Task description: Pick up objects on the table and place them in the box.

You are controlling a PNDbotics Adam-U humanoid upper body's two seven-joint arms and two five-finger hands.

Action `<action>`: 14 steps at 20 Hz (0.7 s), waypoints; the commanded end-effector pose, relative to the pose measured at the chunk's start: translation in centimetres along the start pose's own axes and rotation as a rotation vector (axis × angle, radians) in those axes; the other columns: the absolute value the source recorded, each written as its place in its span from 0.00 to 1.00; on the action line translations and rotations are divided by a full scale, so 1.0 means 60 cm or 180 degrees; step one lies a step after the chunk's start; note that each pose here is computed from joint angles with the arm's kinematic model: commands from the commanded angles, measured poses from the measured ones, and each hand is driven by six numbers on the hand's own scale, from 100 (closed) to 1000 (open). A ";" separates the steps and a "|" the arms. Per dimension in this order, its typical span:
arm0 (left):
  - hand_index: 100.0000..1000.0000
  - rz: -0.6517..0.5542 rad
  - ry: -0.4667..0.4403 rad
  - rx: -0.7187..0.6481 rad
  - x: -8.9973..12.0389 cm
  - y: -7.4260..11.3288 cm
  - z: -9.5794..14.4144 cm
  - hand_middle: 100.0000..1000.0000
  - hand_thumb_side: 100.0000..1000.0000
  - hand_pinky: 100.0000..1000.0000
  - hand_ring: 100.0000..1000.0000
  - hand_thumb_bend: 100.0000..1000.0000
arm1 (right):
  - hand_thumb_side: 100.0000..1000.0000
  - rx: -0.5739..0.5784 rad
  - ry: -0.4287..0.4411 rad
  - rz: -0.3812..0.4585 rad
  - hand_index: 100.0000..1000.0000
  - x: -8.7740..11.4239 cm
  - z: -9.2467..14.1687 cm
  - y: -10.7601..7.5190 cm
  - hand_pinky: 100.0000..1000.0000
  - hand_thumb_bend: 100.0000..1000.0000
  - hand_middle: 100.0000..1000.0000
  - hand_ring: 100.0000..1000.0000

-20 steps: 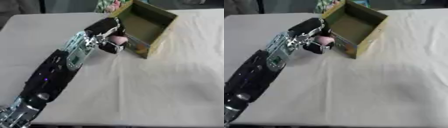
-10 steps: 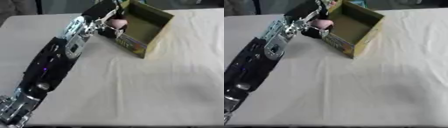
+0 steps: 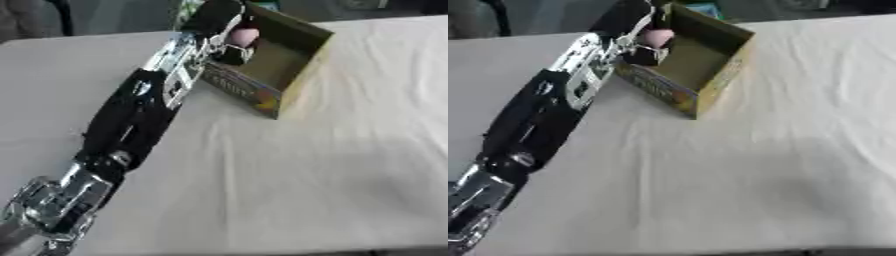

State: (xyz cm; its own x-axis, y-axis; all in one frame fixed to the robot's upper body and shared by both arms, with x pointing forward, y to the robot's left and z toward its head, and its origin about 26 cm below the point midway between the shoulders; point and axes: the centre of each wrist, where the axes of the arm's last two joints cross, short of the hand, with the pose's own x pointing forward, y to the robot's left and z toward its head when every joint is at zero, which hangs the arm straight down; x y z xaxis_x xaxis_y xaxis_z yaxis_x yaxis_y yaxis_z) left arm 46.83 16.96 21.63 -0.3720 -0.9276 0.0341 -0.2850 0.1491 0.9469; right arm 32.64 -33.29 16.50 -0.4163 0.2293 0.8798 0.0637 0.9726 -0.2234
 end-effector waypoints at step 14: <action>0.82 -0.0306 0.0437 -0.0040 -0.052 -0.027 -0.007 0.79 0.53 0.67 0.74 0.70 | 0.15 0.0063 -0.0077 0.0007 0.77 0.012 -0.009 -0.001 0.60 0.00 0.64 0.69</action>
State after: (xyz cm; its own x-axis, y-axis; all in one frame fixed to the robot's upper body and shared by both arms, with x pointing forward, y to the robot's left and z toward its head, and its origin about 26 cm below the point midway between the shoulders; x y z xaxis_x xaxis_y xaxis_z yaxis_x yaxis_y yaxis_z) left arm 48.67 19.38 18.80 -0.2233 -0.9747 -0.0058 -0.2775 0.0579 0.9590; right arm 32.79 -32.86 16.47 -0.4175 0.2190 0.8819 0.0416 0.9741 -0.2221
